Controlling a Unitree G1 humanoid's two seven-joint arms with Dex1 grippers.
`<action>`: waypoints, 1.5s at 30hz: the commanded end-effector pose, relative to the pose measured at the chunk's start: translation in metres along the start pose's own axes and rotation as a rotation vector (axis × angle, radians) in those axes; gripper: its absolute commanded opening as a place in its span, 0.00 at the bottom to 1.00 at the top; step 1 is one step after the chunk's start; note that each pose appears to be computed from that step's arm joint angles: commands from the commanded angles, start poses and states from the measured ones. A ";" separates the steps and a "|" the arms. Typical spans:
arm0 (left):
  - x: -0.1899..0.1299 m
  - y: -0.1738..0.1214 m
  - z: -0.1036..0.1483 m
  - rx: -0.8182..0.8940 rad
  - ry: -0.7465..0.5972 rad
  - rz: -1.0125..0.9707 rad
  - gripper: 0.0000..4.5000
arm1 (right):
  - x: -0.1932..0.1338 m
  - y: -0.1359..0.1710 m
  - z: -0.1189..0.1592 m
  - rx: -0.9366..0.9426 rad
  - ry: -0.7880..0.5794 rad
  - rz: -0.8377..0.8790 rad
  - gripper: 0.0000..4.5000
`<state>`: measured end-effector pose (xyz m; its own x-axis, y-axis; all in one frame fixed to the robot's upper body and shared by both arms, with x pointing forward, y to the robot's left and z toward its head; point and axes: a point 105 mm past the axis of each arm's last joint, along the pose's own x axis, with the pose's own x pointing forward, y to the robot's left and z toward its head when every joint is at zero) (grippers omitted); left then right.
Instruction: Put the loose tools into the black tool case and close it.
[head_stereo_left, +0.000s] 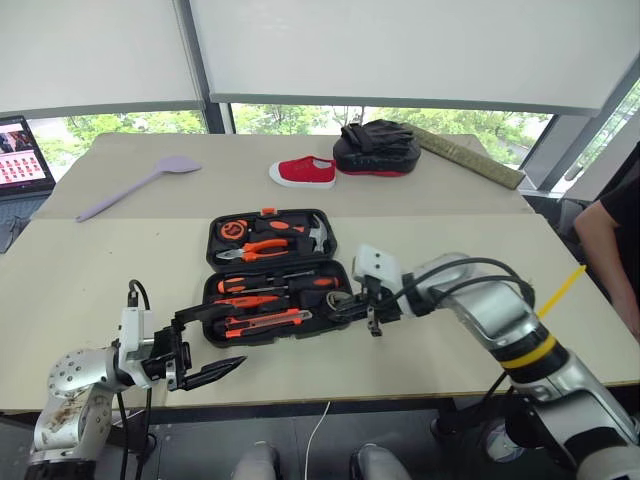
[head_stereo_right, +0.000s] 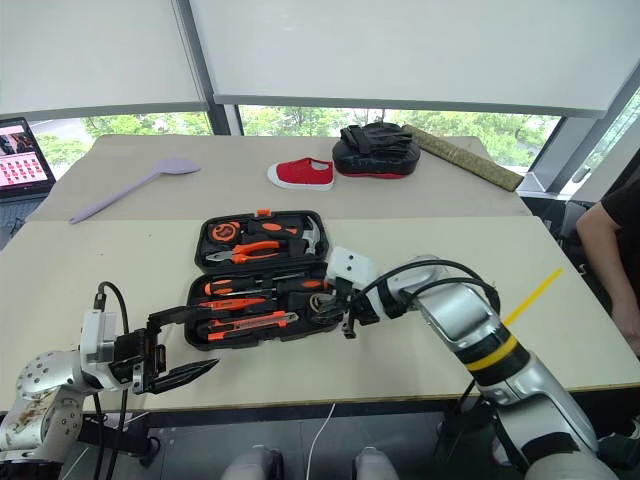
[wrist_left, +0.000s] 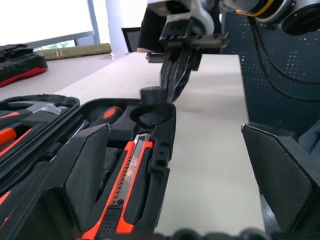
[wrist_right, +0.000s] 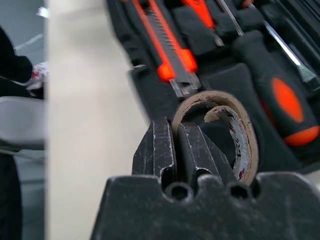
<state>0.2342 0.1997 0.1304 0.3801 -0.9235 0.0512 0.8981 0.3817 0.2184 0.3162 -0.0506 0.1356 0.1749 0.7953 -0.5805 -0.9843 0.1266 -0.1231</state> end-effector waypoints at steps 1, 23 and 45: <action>-0.002 0.000 0.008 0.042 0.001 0.022 1.00 | 0.003 -0.009 0.002 -0.024 0.017 -0.026 0.02; -0.056 0.106 0.009 -0.008 0.244 0.574 0.37 | -0.057 -0.039 0.006 0.000 -0.187 -0.055 0.38; -0.028 0.062 0.005 -0.060 0.175 0.296 0.00 | 0.025 -0.029 -0.008 0.006 -0.251 0.008 0.01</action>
<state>0.2795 0.2527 0.1379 0.6645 -0.7424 -0.0850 0.7464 0.6540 0.1231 0.3435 -0.0416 0.1118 0.1396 0.9180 -0.3712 -0.9898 0.1190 -0.0780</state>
